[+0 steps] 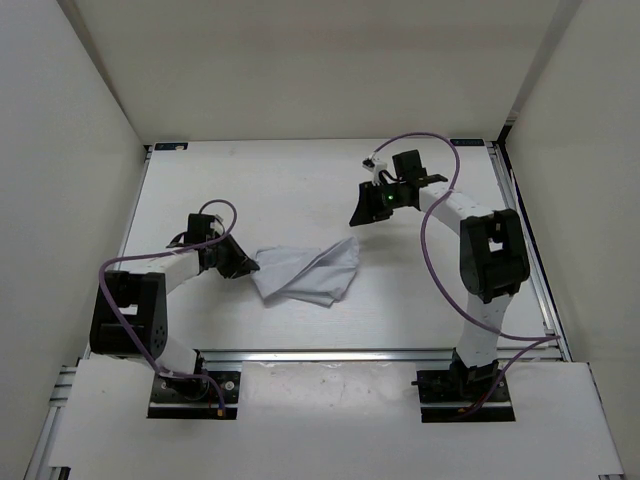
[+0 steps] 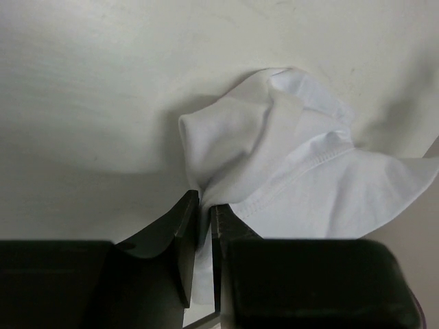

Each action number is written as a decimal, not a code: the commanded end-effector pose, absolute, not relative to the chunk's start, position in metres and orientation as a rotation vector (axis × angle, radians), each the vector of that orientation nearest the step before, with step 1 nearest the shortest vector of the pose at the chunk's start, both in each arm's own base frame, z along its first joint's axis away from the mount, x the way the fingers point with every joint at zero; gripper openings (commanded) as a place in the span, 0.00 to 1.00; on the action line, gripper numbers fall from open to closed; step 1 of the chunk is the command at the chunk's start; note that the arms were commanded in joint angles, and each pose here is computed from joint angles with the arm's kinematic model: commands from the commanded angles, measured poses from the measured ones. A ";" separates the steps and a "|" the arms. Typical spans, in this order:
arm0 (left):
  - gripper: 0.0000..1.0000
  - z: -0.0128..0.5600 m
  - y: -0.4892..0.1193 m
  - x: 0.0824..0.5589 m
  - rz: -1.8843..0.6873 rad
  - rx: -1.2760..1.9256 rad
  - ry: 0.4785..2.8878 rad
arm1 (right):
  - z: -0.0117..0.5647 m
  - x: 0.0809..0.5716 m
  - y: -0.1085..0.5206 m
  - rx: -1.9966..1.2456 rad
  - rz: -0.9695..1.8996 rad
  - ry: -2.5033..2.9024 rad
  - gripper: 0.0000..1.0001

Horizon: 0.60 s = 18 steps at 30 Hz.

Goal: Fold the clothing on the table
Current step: Flatten the skirt out

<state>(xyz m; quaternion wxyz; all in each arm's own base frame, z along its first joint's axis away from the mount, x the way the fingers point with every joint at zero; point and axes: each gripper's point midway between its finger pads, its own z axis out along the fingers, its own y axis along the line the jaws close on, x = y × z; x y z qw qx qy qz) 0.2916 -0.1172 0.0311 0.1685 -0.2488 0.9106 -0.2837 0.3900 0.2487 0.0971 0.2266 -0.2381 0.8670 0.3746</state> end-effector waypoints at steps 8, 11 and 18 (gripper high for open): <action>0.26 0.048 -0.128 0.316 -0.838 -0.631 2.551 | 0.124 0.351 0.230 -0.639 1.093 2.316 0.43; 0.27 0.049 -0.131 0.320 -0.841 -0.617 2.551 | 0.117 0.335 0.229 -0.624 1.099 2.324 0.43; 0.28 0.050 -0.132 0.321 -0.840 -0.603 2.568 | 0.101 0.323 0.239 -0.593 1.147 2.335 0.43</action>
